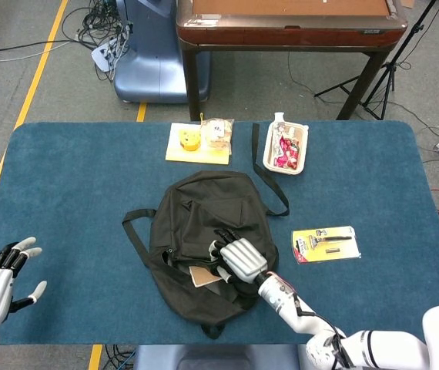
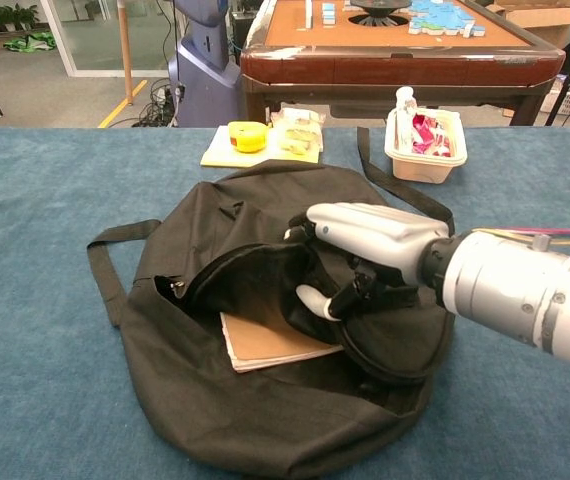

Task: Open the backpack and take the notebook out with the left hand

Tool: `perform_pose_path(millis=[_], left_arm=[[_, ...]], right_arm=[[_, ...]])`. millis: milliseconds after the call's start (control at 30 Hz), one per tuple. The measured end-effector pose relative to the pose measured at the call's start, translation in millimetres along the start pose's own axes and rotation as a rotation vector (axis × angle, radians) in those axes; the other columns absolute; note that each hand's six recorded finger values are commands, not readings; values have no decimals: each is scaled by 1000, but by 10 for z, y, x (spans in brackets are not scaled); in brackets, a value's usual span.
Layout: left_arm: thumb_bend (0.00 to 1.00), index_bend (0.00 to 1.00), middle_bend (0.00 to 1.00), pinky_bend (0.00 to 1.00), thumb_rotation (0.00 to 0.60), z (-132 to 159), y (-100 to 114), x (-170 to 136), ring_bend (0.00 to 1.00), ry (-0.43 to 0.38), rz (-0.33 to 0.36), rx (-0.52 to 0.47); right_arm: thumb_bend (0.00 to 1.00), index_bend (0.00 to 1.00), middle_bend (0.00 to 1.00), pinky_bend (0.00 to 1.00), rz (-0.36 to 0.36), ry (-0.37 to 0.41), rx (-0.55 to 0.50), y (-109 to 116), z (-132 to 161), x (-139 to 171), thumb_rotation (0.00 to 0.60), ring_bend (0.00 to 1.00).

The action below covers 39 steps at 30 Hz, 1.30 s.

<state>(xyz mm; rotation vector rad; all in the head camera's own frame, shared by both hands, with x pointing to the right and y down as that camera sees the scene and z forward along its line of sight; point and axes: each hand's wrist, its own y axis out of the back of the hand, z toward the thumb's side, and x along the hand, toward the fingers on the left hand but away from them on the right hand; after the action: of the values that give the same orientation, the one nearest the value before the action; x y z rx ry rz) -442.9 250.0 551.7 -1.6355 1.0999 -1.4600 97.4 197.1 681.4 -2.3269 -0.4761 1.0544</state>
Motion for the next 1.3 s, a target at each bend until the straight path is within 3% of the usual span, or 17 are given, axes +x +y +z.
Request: perform_pose_path(millis=[267, 467, 600, 867, 1000, 1300], left_arm=[[225, 315, 215, 173, 600, 205, 74, 239, 176, -123, -9, -77], [224, 337, 261, 185, 600, 478, 127, 425, 225, -269, -21, -123], [224, 362, 301, 269, 600, 632, 148, 483, 275, -349, -24, -153], [224, 421, 401, 416, 600, 1038, 167, 537, 369, -568, -44, -205], [224, 432, 413, 419, 600, 1321, 112, 563, 377, -696, -82, -227], [224, 436, 422, 420, 600, 1877, -249, 723, 378, -877, -199, -221]], right_arm=[[806, 742, 377, 62, -73, -9, -20, 361, 40, -161, 600, 115], [893, 742, 377, 62, -122, -40, -25, 554, -8, -250, 600, 115], [961, 742, 377, 62, -155, -60, -30, 682, -39, -319, 600, 115], [980, 742, 377, 62, -240, -75, -53, 965, 14, -465, 600, 115], [985, 742, 369, 62, -270, -79, -60, 1046, 78, -552, 600, 115], [999, 725, 352, 62, -304, -105, -94, 1131, 154, -754, 600, 115]])
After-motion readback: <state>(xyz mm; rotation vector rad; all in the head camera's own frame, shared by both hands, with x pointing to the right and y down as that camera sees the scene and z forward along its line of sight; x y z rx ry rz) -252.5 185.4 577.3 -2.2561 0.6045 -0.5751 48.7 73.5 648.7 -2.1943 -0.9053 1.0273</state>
